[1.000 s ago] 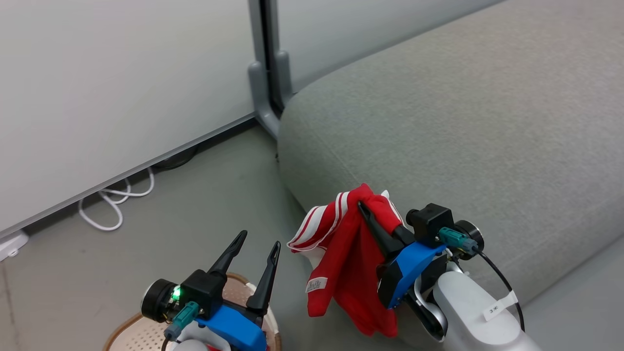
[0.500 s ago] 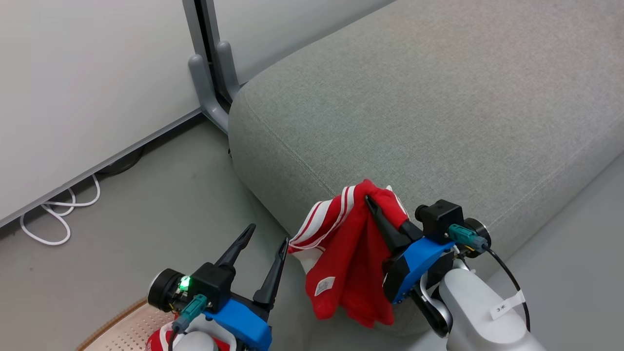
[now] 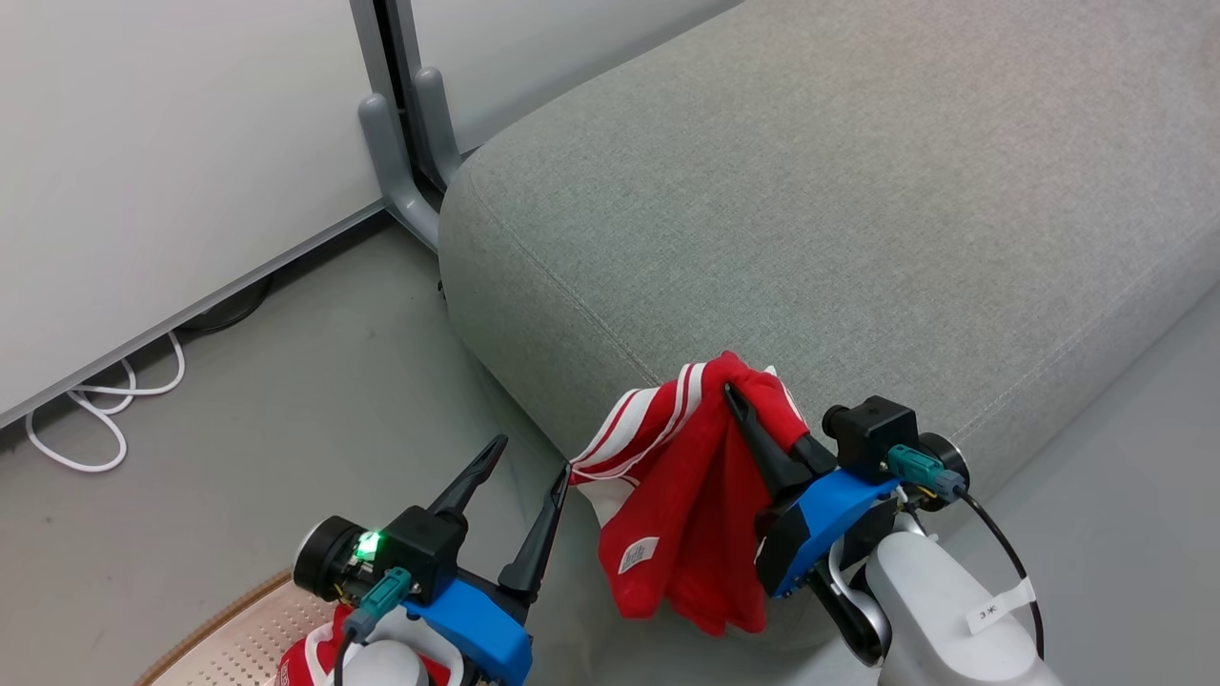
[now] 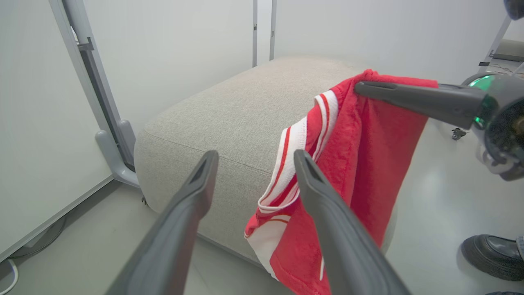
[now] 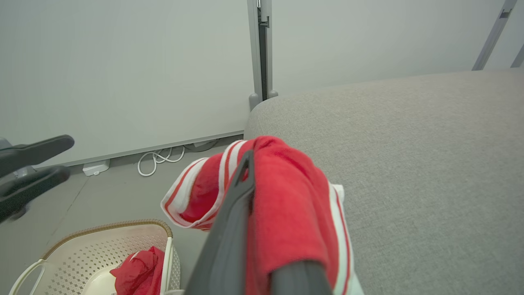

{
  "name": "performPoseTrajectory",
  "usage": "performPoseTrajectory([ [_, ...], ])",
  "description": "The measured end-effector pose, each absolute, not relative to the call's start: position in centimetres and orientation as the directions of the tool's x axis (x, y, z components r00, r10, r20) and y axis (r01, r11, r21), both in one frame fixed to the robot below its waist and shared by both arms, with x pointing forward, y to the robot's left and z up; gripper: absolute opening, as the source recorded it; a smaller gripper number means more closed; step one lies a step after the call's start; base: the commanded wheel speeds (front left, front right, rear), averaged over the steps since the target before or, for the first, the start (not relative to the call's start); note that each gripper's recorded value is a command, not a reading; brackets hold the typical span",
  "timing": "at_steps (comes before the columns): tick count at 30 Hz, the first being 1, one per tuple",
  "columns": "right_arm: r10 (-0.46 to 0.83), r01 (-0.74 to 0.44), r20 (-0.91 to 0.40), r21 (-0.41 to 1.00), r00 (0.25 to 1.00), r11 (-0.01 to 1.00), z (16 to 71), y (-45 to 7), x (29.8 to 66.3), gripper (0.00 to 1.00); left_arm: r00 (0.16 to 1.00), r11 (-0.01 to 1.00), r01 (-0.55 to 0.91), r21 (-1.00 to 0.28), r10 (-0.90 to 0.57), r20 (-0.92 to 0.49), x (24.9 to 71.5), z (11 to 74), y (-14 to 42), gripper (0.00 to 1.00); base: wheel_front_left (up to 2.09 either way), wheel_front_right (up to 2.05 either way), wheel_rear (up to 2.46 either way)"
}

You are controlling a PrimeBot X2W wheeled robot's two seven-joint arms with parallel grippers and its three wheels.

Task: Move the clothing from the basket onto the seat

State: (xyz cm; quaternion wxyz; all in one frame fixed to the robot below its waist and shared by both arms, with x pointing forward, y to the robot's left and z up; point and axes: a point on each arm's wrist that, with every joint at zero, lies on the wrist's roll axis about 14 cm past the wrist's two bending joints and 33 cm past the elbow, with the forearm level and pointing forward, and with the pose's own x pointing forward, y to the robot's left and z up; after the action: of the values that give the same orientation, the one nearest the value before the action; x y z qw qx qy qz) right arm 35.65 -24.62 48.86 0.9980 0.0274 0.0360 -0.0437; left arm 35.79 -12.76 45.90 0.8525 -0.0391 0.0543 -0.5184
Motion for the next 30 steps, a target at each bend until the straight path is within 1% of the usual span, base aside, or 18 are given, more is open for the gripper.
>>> performPoseTrajectory([
  [6, -0.091, 0.095, -0.072, 0.053, 0.993, 0.994, 49.0, -24.9, 36.0, 0.0, 0.464, 0.466, 0.875, -0.128, -0.885, -0.051, 36.2, 45.8, -12.6, 1.0, 0.0, 0.0, 0.0],
  [9, -0.111, 0.113, -0.029, 0.078, 0.993, 0.991, 50.7, -25.8, 37.0, 0.0, 0.464, 0.466, 0.876, -0.126, -0.885, -0.052, 36.4, 45.5, -12.5, 1.0, 0.0, 0.0, 0.0],
  [12, -0.129, 0.128, 0.009, 0.062, 0.992, 0.99, 52.5, -26.9, 38.3, 0.0, 0.465, 0.468, 0.875, -0.125, -0.884, -0.054, 36.8, 45.2, -12.4, 1.0, 0.0, 0.0, 0.0],
  [18, -0.214, 0.213, 0.097, 0.013, 0.972, 0.977, 57.5, -32.0, 41.3, 0.0, 0.482, 0.484, 0.867, -0.119, -0.875, -0.05, 38.5, 44.4, -11.9, 1.0, 0.0, 0.0, 0.0],
  [22, -0.279, 0.292, 0.161, -0.059, 0.947, 0.955, 61.5, -36.6, 42.9, 0.0, 0.475, 0.476, 0.872, -0.113, -0.879, -0.04, 39.7, 43.8, -12.0, 1.0, 0.0, 0.0, 0.0],
  [26, -0.306, 0.335, 0.213, -0.115, 0.928, 0.935, 64.5, -39.3, 44.9, 0.0, 0.477, 0.478, 0.87, -0.121, -0.878, -0.033, 41.4, 43.2, -11.7, 1.0, 0.0, 0.0, 0.0],
  [28, -0.325, 0.371, 0.242, -0.175, 0.914, 0.912, 66.1, -41.1, 45.5, 0.0, 0.484, 0.484, 0.867, -0.12, -0.875, -0.027, 42.4, 42.9, -11.4, 1.0, 0.0, 0.0, 0.0],
  [30, -0.351, 0.41, 0.272, -0.201, 0.896, 0.89, 67.5, -42.9, 46.1, 0.0, 0.496, 0.494, 0.86, -0.127, -0.868, -0.015, 43.5, 42.6, -11.1, 1.0, 0.0, 0.0, 0.0],
])
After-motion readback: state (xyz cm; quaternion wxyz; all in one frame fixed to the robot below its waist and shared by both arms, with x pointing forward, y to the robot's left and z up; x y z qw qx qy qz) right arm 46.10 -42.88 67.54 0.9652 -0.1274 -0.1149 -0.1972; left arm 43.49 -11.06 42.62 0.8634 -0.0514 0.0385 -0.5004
